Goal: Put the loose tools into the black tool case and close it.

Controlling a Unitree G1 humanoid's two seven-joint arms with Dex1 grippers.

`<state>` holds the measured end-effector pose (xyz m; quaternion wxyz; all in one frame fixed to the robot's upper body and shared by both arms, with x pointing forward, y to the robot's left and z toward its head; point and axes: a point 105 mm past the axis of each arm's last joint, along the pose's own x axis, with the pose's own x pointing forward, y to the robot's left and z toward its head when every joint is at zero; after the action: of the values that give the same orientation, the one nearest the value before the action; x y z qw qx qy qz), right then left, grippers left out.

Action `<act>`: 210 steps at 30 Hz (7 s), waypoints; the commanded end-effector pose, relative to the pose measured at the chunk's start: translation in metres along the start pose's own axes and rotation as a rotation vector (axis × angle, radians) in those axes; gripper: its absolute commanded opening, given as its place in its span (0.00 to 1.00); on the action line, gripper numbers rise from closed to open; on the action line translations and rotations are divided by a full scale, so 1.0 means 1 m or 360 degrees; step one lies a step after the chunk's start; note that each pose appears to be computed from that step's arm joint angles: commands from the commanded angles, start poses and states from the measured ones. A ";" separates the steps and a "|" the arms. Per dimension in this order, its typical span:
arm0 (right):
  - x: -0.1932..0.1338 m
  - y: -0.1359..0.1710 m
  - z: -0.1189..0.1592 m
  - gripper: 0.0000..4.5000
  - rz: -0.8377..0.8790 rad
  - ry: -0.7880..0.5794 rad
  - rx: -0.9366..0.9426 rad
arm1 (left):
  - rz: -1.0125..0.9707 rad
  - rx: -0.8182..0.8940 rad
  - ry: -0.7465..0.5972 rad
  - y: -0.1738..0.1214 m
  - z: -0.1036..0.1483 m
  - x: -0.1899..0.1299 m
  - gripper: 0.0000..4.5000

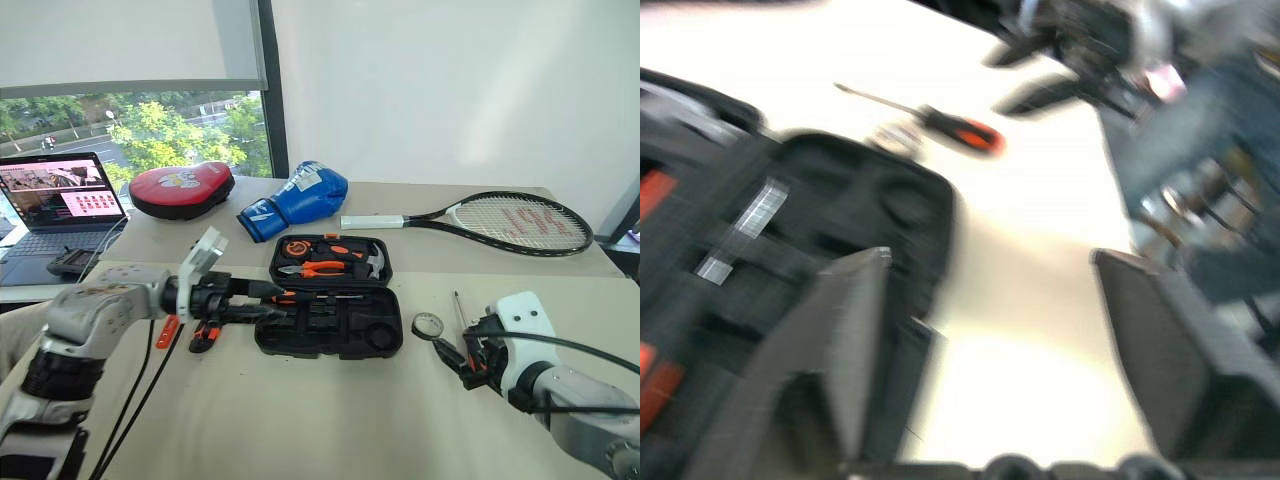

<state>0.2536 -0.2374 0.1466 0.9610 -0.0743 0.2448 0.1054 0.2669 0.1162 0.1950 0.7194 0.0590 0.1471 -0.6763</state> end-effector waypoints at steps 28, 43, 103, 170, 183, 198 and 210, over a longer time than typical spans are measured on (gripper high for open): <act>0.029 0.020 0.082 0.21 0.0708 -0.0176 -0.0840 | 0.0221 0.0035 -0.0299 -0.030 0.000 -0.002 1.00; 0.124 0.085 0.087 0.21 0.1260 0.0130 -0.1540 | 0.0389 0.0008 -0.0316 -0.050 -0.003 -0.042 1.00; 0.100 0.144 0.066 0.07 0.0954 -0.0719 -0.1040 | 0.1027 -0.0024 -0.0353 -0.015 -0.030 -0.067 1.00; -0.076 0.103 0.041 1.00 0.1034 -0.0757 -0.0681 | 0.0094 0.0715 0.0767 0.104 -0.005 0.047 0.10; -0.076 0.104 0.037 1.00 0.0991 -0.0745 -0.0638 | 0.0103 0.0685 0.0940 0.114 -0.025 0.032 0.10; -0.076 0.103 0.037 1.00 0.0982 -0.0729 -0.0650 | 0.0054 0.0666 0.0928 0.110 -0.027 0.048 0.10; -0.077 0.104 0.034 1.00 0.0975 -0.0712 -0.0648 | 0.0066 0.0609 0.1004 0.107 -0.037 0.039 0.10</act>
<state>0.1821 -0.1478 0.1960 0.8847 -0.1465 0.0384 0.4408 0.3740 0.0936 0.1422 0.6391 0.3991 0.2152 -0.6213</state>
